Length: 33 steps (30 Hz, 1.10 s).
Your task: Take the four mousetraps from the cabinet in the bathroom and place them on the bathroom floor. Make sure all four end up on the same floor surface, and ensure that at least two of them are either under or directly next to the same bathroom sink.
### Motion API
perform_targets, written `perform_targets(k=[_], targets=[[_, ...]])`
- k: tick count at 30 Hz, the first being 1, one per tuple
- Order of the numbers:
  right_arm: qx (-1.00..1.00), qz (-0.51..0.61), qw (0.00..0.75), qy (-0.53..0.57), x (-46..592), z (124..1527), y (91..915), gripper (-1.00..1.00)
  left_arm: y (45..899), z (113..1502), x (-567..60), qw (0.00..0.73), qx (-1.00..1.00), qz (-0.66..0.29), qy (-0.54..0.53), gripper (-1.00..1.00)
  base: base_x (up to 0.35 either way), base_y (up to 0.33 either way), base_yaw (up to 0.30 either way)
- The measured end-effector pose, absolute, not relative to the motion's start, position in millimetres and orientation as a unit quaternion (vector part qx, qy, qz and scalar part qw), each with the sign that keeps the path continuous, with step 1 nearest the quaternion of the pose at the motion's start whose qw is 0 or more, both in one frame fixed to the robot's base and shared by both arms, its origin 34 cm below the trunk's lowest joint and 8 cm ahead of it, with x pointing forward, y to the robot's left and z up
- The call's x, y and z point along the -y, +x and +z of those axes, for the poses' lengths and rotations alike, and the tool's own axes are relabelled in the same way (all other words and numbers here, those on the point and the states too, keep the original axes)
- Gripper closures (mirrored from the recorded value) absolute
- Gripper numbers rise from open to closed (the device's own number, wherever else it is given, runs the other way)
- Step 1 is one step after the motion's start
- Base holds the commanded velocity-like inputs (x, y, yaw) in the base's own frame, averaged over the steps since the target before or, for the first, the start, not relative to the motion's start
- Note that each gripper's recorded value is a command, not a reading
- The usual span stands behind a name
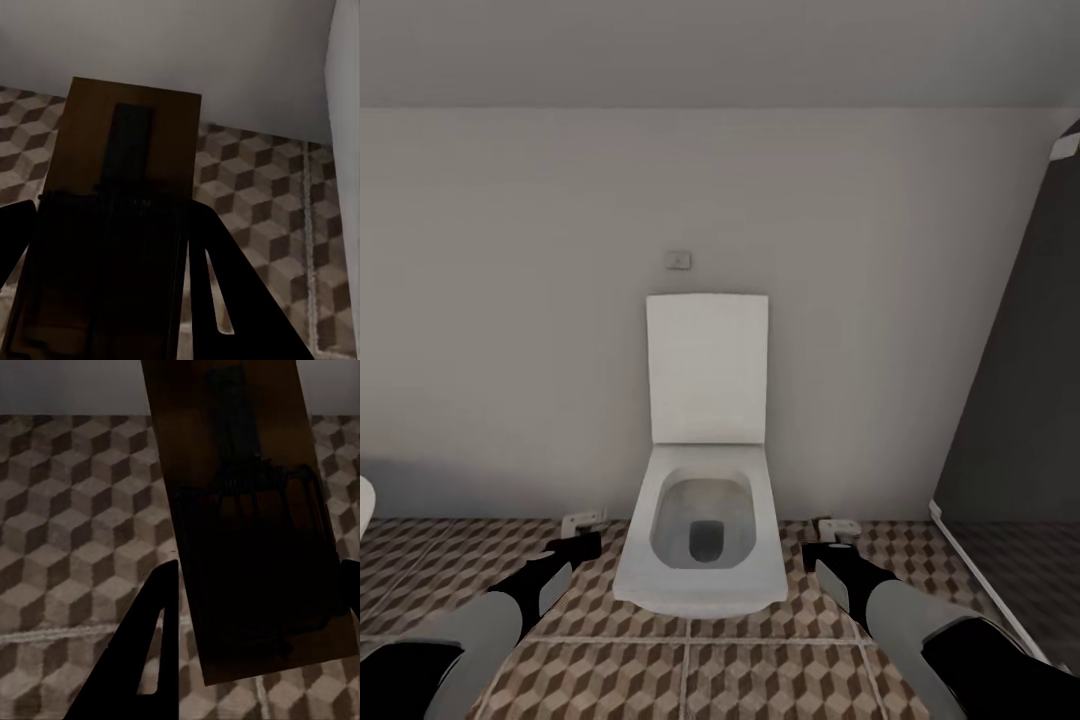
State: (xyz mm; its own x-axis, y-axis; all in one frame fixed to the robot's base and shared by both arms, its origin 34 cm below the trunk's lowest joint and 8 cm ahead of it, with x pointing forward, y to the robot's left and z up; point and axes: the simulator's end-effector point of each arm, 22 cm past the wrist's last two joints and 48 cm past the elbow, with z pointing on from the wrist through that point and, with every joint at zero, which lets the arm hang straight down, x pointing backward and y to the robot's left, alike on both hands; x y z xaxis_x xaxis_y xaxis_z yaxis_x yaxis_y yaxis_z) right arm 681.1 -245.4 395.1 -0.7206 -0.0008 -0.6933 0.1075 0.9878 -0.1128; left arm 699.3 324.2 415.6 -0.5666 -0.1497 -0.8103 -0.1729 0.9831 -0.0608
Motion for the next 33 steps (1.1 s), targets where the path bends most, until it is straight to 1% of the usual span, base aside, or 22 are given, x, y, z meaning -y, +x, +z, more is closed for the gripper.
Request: perform_targets(k=[6, 16, 33], targets=[[-0.939, -0.074, 0.334, 0.023, 244, 372, 669, 1.00, 704, 410, -326, 0.473, -0.876, 0.017, -0.091, 1.00, 0.000, 0.000, 0.000], [-0.948, -0.075, 0.308, 0.019, 244, 345, 660, 1.00, 704, 391, -327, 0.473, -0.877, 0.021, -0.089, 1.00, 0.000, 0.000, 0.000], [-0.957, -0.076, 0.279, 0.017, 244, 304, 649, 1.00, 694, 346, -329, 0.444, -0.892, 0.026, -0.087, 1.00, 0.000, 0.000, 0.000]])
